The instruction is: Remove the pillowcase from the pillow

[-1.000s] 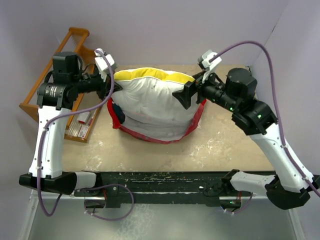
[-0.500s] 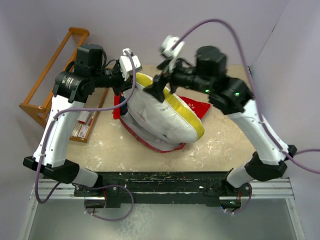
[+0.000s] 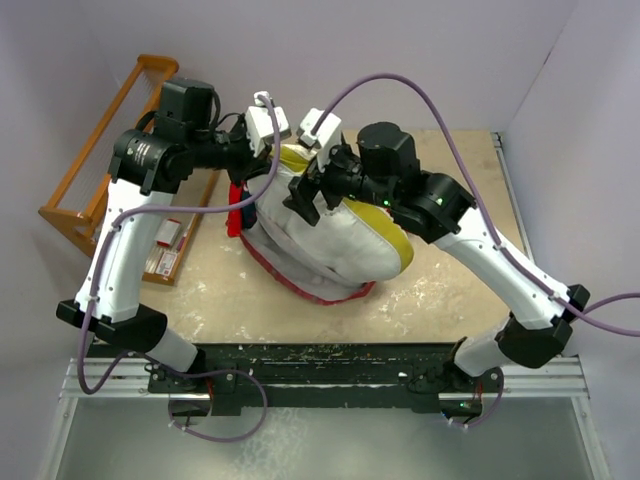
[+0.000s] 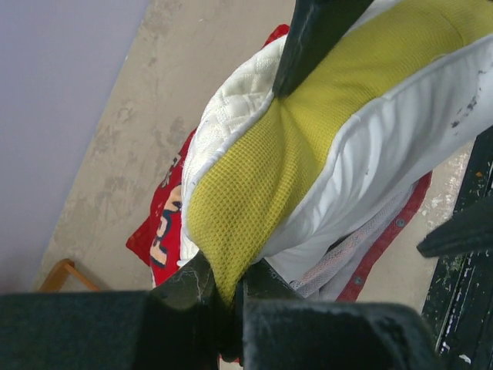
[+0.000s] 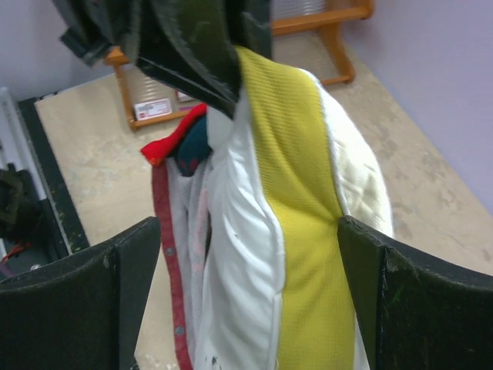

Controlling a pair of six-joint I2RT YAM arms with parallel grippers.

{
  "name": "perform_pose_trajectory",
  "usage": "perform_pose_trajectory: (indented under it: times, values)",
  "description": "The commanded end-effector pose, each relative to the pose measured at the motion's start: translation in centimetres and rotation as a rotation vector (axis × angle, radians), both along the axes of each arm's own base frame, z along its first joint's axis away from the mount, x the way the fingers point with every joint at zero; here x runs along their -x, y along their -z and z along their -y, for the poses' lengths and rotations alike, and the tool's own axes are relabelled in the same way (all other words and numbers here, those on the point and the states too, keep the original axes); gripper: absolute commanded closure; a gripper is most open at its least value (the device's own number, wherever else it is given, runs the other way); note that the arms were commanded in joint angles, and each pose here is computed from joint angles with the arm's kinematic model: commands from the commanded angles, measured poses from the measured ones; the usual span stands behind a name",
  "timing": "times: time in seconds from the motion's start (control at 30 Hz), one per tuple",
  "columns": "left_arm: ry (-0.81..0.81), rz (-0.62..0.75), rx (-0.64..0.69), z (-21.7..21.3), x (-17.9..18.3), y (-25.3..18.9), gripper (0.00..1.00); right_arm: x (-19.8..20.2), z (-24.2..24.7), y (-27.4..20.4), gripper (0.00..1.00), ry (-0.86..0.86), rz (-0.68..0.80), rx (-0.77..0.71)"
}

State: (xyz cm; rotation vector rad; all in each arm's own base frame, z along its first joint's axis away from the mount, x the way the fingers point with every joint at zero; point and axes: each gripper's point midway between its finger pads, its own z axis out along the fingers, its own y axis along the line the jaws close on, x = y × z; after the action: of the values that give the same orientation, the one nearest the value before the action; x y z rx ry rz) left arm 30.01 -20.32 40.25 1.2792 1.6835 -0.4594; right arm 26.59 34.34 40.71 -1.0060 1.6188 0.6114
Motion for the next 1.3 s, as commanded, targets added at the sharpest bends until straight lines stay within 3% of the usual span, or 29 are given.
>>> perform_pose_trajectory:
  times: [0.0, 0.13, 0.3, 0.5, 0.57, 0.6, 0.67, 0.7, 0.73, 0.77, 0.8, 0.83, 0.93, 1.0, 1.17, 1.27]
  values:
    - [0.076, 0.216, 0.113, 0.4, 2.3, -6.9, 1.00, -2.3, 4.2, -2.8, 0.02, 0.181, 0.097, -0.014]
    - [0.087, 0.217, 0.133, 0.5, 2.9, -7.4, 1.00, -1.6, 4.4, -1.7, 0.00, 0.118, 0.047, -0.003]
    - [0.099, 0.212, 0.174, 0.9, 3.2, -8.3, 1.00, -1.0, 2.5, 3.3, 0.01, 0.030, -0.085, 0.102]
    - [0.093, 0.197, 0.186, 1.2, 2.8, -8.4, 1.00, 1.1, -0.2, 4.5, 0.04, -0.124, -0.177, 0.065]
    - [0.090, 0.185, 0.197, 1.4, 2.6, -8.4, 1.00, 0.8, -0.8, 5.3, 0.13, -0.129, -0.204, 0.086]
    - [0.088, 0.179, 0.205, 1.5, 2.6, -8.4, 1.00, 0.5, -1.0, 5.6, 0.22, -0.126, -0.209, 0.095]
    - [0.082, 0.174, 0.218, 1.6, 2.5, -8.6, 1.00, -1.1, -0.8, 5.0, 0.58, -0.062, -0.160, 0.092]
    - [0.070, 0.173, 0.222, 1.5, 2.5, -8.7, 0.91, -2.5, 0.2, 4.2, 0.86, 0.027, -0.143, 0.060]
    - [0.055, 0.174, 0.220, 1.3, 2.4, -8.7, 0.69, -3.9, 1.6, 2.9, 1.00, 0.106, -0.111, 0.011]
    - [0.036, 0.178, 0.212, 1.0, 2.3, -8.6, 0.38, -4.8, 3.3, 1.5, 1.00, 0.154, -0.090, -0.054]
    - [0.005, 0.184, 0.197, 0.5, 2.0, -8.3, 0.21, -5.4, 4.9, -0.1, 1.00, 0.197, -0.054, -0.123]
    - [-0.027, 0.190, 0.174, 0.0, 1.6, -7.7, 0.15, -5.5, 6.6, -2.0, 1.00, 0.247, 0.010, -0.175]
    - [-0.121, 0.174, 0.136, -3.5, -0.6, -5.5, 0.11, -3.3, 10.6, -7.4, 1.00, 0.300, 0.231, -0.323]
    - [-0.146, 0.115, 0.147, -5.8, -2.0, -3.4, 0.11, -2.1, 12.3, -9.5, 1.00, 0.307, 0.299, -0.372]
    - [-0.044, 0.030, 0.016, -7.5, -1.8, 5.6, 0.08, 0.7, 11.4, -10.9, 1.00, 0.128, 0.305, -0.336]
    - [-0.063, 0.070, -0.030, -8.2, -2.8, 8.8, 0.09, 2.7, 10.3, -12.4, 1.00, 0.008, 0.301, -0.374]
